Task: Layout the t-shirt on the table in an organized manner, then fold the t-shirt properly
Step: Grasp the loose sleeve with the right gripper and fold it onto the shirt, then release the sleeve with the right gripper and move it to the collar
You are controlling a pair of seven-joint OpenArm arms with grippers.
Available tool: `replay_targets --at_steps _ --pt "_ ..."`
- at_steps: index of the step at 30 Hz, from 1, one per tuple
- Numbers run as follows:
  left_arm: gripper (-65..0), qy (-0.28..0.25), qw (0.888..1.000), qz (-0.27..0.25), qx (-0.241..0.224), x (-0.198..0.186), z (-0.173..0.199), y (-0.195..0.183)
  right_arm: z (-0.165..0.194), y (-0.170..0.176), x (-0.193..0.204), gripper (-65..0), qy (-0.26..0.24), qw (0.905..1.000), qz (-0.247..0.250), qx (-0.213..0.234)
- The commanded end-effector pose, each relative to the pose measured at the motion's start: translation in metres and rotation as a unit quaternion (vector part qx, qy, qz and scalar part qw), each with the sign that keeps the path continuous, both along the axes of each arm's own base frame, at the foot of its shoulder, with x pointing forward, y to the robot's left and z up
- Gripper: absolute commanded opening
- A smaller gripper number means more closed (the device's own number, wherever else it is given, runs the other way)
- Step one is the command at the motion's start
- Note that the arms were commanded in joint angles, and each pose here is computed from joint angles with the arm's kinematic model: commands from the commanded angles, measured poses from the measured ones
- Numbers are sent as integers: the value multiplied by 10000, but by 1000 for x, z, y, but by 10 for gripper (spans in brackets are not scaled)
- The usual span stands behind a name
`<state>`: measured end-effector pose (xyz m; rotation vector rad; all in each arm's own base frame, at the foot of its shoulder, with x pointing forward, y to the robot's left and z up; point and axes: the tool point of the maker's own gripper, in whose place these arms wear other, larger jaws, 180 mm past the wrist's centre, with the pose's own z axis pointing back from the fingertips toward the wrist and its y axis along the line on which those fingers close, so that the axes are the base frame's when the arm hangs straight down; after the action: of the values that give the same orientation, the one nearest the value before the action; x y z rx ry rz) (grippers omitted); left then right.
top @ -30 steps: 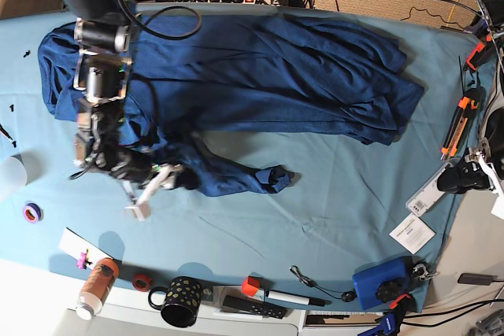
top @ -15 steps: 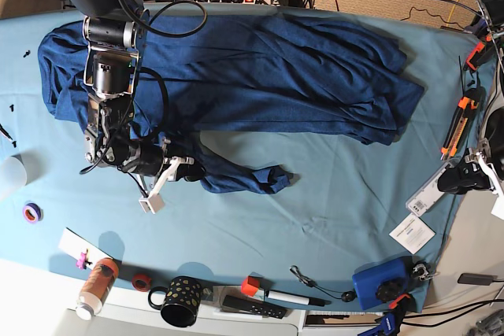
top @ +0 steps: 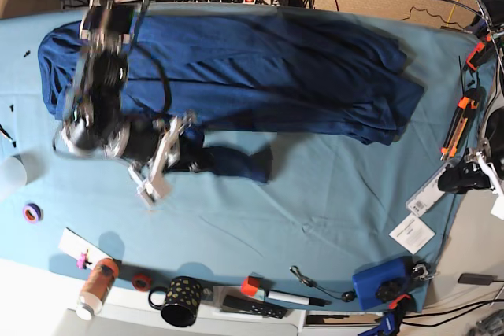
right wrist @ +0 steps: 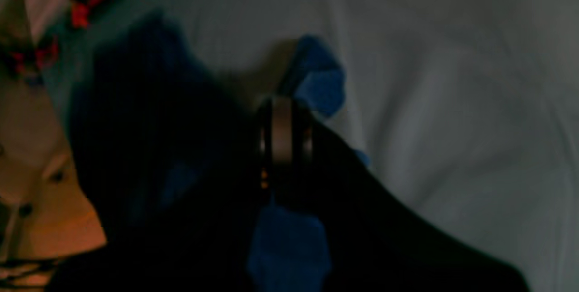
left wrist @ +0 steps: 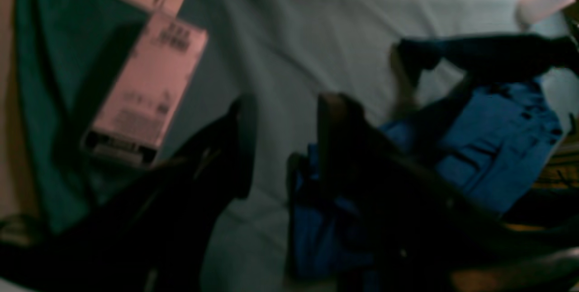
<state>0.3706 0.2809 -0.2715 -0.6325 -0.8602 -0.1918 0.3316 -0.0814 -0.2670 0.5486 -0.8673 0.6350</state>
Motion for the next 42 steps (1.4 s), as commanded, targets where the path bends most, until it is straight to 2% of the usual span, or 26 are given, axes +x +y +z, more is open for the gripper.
replay_targets --at_steps 1,10,16,20,24,27,33,38,42 --pt "-417 -328 9994 48 16 8 23 8 18 3 -2 -650 -361 9993 40 55" --pt "-417 -328 9995 48 11 8 23 8 17 26 -105 -650 -433 9977 446 -280" --pt "-417 -315 9995 41 23 7 23 8 13 31 -139 -650 -222 9977 549 -325" --pt "-417 -318 9995 42 18 8 23 8 10 32 -144 -650 -132 9981 534 -261" --pt "-417 -314 9995 42 18 7 23 8 16 42 -142 -650 -191 9989 426 38" --pt "-418 -316 9995 42 18 7 23 8 25 49 -134 -650 -376 9986 215 317" --pt "-417 -317 9995 36 4 8 23 7 32 50 -119 -650 -685 9963 -270 436" --pt "-418 -309 9994 -12 -151 9 17 -5 39 59 -116 -650 -860 9942 -224 604" --pt "-417 -302 9989 -76 -350 11 11 -21 38 84 -119 -650 -936 9933 47 675"
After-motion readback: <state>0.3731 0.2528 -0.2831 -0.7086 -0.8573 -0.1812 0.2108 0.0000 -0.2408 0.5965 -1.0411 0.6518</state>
